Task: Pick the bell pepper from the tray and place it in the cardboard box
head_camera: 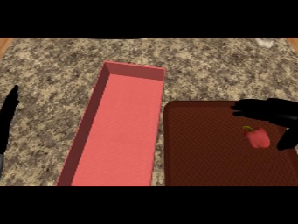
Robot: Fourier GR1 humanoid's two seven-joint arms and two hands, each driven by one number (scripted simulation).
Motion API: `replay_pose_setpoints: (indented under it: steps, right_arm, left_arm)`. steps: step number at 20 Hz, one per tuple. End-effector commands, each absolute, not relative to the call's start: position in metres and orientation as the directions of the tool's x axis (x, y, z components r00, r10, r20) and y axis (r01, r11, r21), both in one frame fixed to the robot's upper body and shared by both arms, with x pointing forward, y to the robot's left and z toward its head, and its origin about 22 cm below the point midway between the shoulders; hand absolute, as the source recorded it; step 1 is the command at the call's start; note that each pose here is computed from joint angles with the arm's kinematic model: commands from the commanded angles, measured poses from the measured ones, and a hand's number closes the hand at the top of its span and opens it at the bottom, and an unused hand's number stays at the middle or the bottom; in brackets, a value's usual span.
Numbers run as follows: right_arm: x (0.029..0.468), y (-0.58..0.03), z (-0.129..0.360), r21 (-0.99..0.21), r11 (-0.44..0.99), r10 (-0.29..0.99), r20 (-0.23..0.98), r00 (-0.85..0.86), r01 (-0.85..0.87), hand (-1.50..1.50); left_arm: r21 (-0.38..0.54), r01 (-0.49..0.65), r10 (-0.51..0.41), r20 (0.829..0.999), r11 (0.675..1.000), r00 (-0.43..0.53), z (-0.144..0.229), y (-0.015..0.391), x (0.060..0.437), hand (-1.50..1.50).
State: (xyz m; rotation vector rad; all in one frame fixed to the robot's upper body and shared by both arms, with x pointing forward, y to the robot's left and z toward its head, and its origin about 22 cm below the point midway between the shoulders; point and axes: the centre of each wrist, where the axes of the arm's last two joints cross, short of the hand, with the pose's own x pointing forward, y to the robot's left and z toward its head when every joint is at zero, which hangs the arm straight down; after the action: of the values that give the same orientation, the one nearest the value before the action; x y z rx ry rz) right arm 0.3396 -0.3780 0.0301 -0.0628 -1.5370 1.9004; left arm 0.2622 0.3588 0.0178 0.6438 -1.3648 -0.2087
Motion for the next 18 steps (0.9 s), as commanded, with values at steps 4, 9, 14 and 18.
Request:
replay_pose_setpoints:
  steps: [4,9,14,18]
  right_arm:
    - [0.328,-0.373,0.048,-0.847,-0.079,0.37,0.465,-0.805,-0.525,-1.5]
    - [0.326,-0.367,0.046,-0.858,-0.157,0.455,0.376,-0.807,-0.488,-1.5]
    - [0.299,-0.358,0.009,-0.844,-0.174,0.512,0.362,-0.779,-0.507,-1.5]
    - [0.305,-0.348,0.003,-0.857,-0.14,0.524,0.361,-0.772,-0.496,1.5]
  left_arm:
    - [0.559,-0.232,-0.513,0.826,0.796,0.232,0.017,0.374,0.253,0.0]
    - [0.551,-0.214,-0.506,0.831,0.806,0.232,0.028,0.359,0.251,0.0]
    - [0.537,-0.21,-0.498,0.841,0.817,0.212,0.026,0.359,0.254,0.0]
    - [0.548,-0.202,-0.507,0.833,0.812,0.222,0.02,0.348,0.265,0.0]
